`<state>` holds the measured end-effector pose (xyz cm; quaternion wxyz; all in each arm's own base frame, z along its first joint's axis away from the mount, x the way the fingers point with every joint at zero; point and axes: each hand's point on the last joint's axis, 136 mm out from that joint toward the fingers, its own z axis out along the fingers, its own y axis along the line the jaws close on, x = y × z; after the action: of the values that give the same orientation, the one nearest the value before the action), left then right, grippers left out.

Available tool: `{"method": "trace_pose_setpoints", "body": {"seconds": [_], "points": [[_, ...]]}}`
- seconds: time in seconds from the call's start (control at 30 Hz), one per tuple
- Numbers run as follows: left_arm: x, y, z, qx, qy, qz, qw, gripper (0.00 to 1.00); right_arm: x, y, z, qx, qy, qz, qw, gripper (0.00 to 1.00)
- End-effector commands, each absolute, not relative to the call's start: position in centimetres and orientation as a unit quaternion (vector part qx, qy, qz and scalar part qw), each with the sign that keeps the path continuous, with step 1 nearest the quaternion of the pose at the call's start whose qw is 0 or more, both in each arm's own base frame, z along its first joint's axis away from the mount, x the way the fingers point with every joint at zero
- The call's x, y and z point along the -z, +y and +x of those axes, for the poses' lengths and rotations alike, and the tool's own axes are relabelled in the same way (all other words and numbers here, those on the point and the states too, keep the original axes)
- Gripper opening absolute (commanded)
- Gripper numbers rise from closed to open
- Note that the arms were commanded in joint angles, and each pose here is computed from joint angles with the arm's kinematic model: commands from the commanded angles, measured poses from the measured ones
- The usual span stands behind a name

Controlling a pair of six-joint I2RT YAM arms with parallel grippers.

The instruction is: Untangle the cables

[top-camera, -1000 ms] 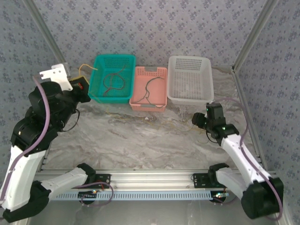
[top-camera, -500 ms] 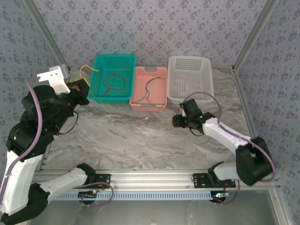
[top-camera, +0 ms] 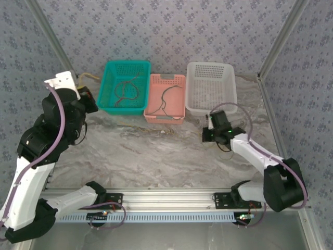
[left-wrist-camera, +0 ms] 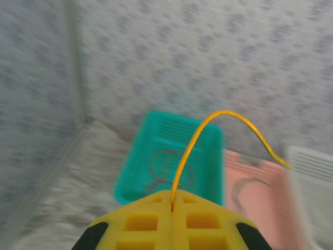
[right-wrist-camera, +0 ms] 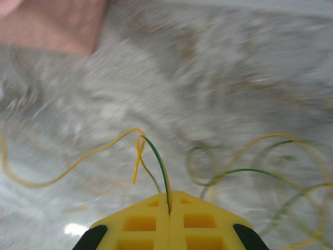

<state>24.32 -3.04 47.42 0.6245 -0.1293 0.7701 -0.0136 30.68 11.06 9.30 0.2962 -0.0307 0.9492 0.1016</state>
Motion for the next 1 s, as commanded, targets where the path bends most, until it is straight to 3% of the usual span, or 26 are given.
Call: {"method": "trace_pose_setpoints", "body": {"seconds": [0.0, 0.13, 0.37, 0.43, 0.6, 0.87, 0.9, 0.97], "points": [[-51.2, 5.1, 19.5, -0.13, 0.7, -0.226, 0.664, 0.0, -7.8, 5.9, 29.9, -0.067, 0.958, 0.065, 0.27, 0.0], [-52.3, 8.6, 16.3, -0.172, 0.653, -0.285, 0.68, 0.0, -7.9, 1.6, 29.5, -0.054, 0.946, 0.172, 0.271, 0.0], [-52.7, 9.9, 15.0, -0.176, 0.633, -0.315, 0.685, 0.0, -8.8, 0.4, 30.2, -0.044, 0.933, 0.225, 0.278, 0.0], [-53.1, 7.3, 17.0, -0.114, 0.649, -0.264, 0.704, 0.0, -9.3, 2.2, 31.2, -0.074, 0.935, 0.198, 0.285, 0.0], [-53.7, -4.8, 22.6, 0.096, 0.711, -0.054, 0.694, 0.0, -12.6, 10.4, 32.5, -0.115, 0.943, 0.065, 0.304, 0.0], [-57.5, -13.2, 23.8, 0.266, 0.705, 0.042, 0.656, 0.0, -14.4, 17.6, 31.9, -0.142, 0.944, -0.008, 0.297, 0.0], [-58.2, -13.5, 23.8, 0.274, 0.7, 0.044, 0.658, 0.0, -14.1, 18.4, 31.9, -0.152, 0.945, -0.015, 0.291, 0.03], [-59.1, -14.2, 24.1, 0.285, 0.697, 0.052, 0.656, 0.0, -14.1, 19.5, 31.8, -0.164, 0.941, -0.028, 0.295, 0.18]]}}
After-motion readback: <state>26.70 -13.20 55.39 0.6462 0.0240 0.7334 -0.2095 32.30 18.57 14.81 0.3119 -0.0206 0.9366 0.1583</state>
